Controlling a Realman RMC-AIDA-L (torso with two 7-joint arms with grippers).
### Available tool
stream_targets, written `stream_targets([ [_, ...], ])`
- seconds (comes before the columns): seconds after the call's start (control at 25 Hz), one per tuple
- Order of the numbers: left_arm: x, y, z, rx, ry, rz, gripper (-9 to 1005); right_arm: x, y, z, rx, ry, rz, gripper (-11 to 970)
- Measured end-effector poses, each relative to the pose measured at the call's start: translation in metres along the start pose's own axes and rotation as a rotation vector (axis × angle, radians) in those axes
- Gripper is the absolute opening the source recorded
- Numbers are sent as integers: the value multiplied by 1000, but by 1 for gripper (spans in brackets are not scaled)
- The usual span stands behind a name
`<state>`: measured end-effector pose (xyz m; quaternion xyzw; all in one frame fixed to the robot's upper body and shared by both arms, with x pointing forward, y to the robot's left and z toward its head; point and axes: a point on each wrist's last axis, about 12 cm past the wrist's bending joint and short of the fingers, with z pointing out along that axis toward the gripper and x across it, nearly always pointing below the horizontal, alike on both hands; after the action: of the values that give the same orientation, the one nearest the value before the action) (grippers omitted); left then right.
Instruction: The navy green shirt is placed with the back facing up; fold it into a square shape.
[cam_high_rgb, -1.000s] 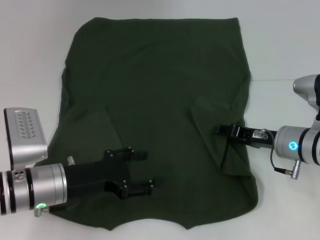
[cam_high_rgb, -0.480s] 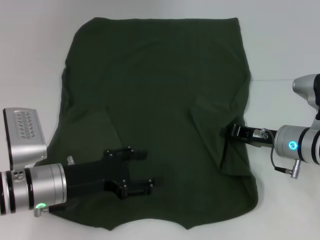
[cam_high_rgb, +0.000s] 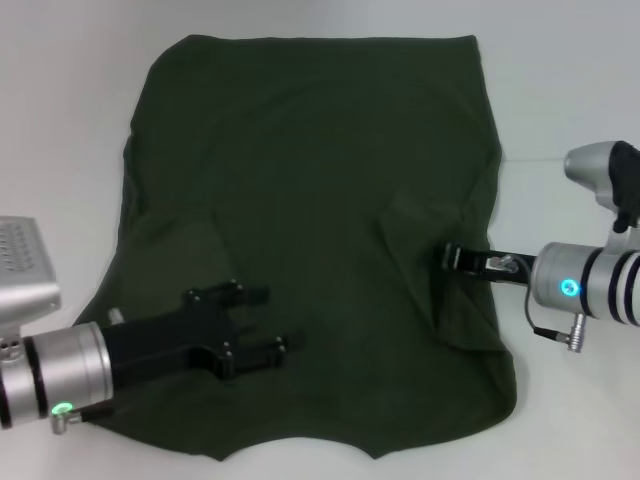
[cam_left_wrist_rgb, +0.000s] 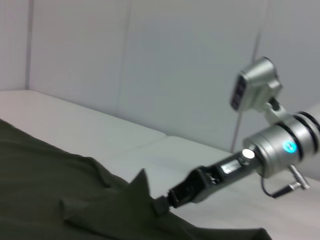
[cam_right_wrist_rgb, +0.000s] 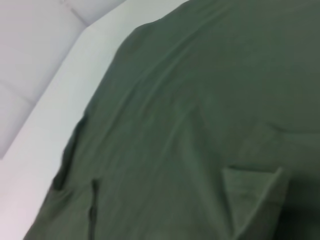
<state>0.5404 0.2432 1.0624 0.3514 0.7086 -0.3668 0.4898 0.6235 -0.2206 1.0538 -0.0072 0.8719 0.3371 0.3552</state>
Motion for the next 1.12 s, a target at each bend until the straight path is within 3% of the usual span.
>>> stream_targets([
  [0.4,7,2,-13,-64,-39,-45,816,0,19,11,-53,66,-82,22],
  [0.6,7,4,-15,-81,-46,-51,815,3,30,10,-140,110,-163,123],
  [0.84,8,8,-25,-127,-79,-81,816,2,37,1,-242,106,-168,245],
  [0.96,10,8,-29,-144,-85,-98,816,4,37,-2,-271,100,-164,458],
  [1.12,14,8,-36,-159,-71,-117,815,8,35,-7,-303,83,-155,651],
])
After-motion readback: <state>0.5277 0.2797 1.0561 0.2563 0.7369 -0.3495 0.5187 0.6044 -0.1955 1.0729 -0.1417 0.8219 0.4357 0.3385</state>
